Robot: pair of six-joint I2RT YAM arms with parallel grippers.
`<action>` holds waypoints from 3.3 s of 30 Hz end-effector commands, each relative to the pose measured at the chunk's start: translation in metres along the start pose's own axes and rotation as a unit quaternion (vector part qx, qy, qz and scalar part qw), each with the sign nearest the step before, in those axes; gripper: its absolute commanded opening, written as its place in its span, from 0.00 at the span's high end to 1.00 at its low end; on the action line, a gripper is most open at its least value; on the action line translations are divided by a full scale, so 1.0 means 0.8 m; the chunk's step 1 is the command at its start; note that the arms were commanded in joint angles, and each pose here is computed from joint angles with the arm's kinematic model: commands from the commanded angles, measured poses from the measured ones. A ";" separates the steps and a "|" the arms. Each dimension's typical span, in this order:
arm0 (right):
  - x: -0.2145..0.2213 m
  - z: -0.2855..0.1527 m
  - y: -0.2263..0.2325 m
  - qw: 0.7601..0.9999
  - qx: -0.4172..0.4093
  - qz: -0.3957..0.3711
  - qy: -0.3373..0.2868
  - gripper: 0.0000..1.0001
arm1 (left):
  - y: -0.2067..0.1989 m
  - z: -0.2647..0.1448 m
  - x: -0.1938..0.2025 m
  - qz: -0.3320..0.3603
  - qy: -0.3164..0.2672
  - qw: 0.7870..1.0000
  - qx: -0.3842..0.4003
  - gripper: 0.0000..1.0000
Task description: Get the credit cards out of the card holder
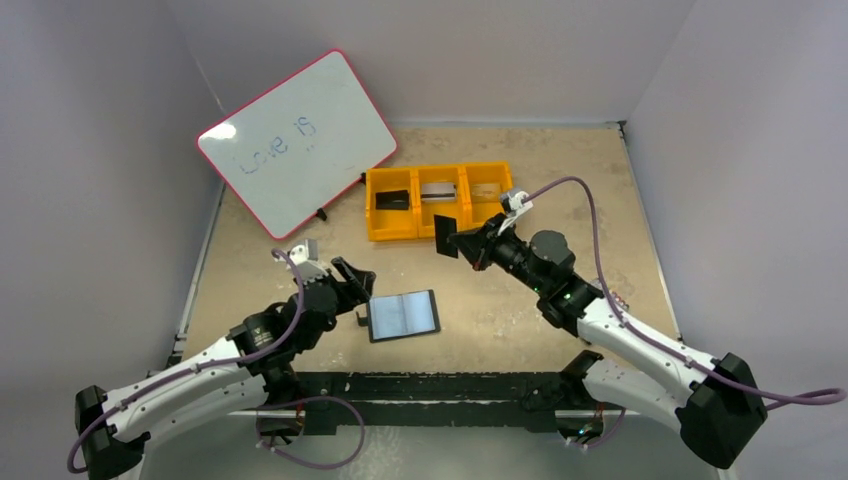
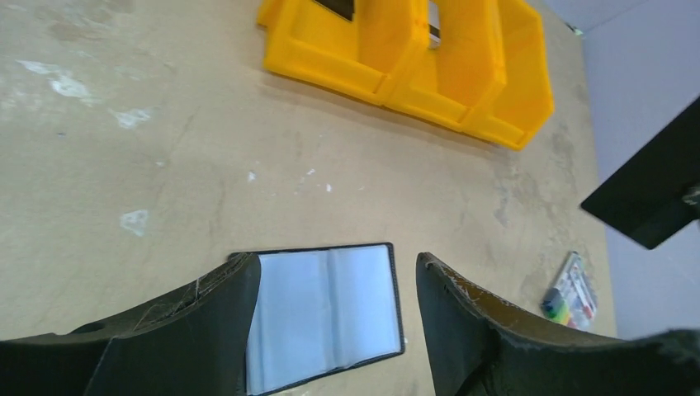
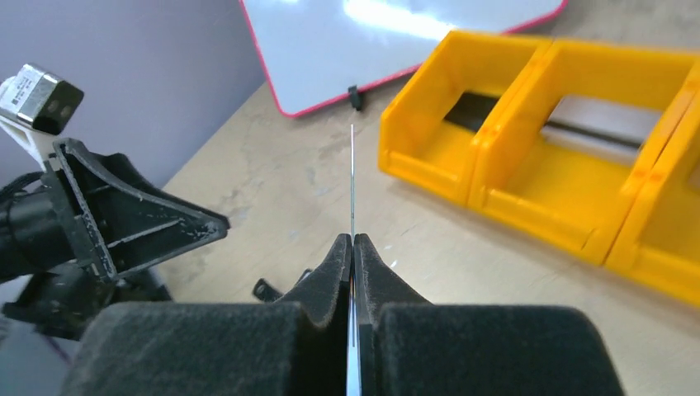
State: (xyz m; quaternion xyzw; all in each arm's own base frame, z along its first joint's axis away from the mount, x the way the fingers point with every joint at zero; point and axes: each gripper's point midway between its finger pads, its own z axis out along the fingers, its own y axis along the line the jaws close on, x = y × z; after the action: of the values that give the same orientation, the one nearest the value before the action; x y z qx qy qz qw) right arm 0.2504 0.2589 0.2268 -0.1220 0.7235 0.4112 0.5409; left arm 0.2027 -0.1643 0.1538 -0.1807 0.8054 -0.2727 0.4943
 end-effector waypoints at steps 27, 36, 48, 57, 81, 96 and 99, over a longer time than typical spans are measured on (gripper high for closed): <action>-0.005 0.201 -0.009 0.848 0.072 -0.507 0.137 1.00 | 0.064 -0.045 -0.056 -0.012 -0.073 0.994 -0.081 0.17; 0.029 0.249 -0.040 0.819 0.079 -0.540 0.178 1.00 | 0.059 -0.046 -0.053 -0.008 -0.063 0.995 -0.071 0.17; 0.041 0.277 -0.087 0.795 0.107 -0.562 0.203 1.00 | 0.055 -0.050 -0.054 -0.017 -0.063 0.996 -0.055 0.17; 0.054 0.309 -0.114 0.770 0.095 -0.592 0.219 1.00 | 0.053 -0.052 -0.057 -0.023 -0.065 0.996 -0.050 0.17; 0.053 0.344 -0.141 0.722 0.112 -0.653 0.200 0.72 | 0.050 -0.062 -0.065 -0.043 -0.076 0.996 -0.026 0.18; 0.018 0.317 -0.097 0.780 0.075 -0.600 0.160 0.70 | 0.050 -0.059 -0.057 -0.036 -0.067 0.997 -0.029 0.18; 0.017 0.318 -0.084 0.834 0.059 -0.528 0.147 0.71 | 0.051 -0.059 -0.058 -0.035 -0.069 0.996 -0.033 0.18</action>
State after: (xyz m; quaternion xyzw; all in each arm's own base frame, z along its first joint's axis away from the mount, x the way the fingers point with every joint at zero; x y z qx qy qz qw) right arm 0.4633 0.3997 0.1373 -0.5687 0.6153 -0.0827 0.5396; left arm 0.1782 -0.0947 0.1755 -0.2445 0.7730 -0.2575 0.5257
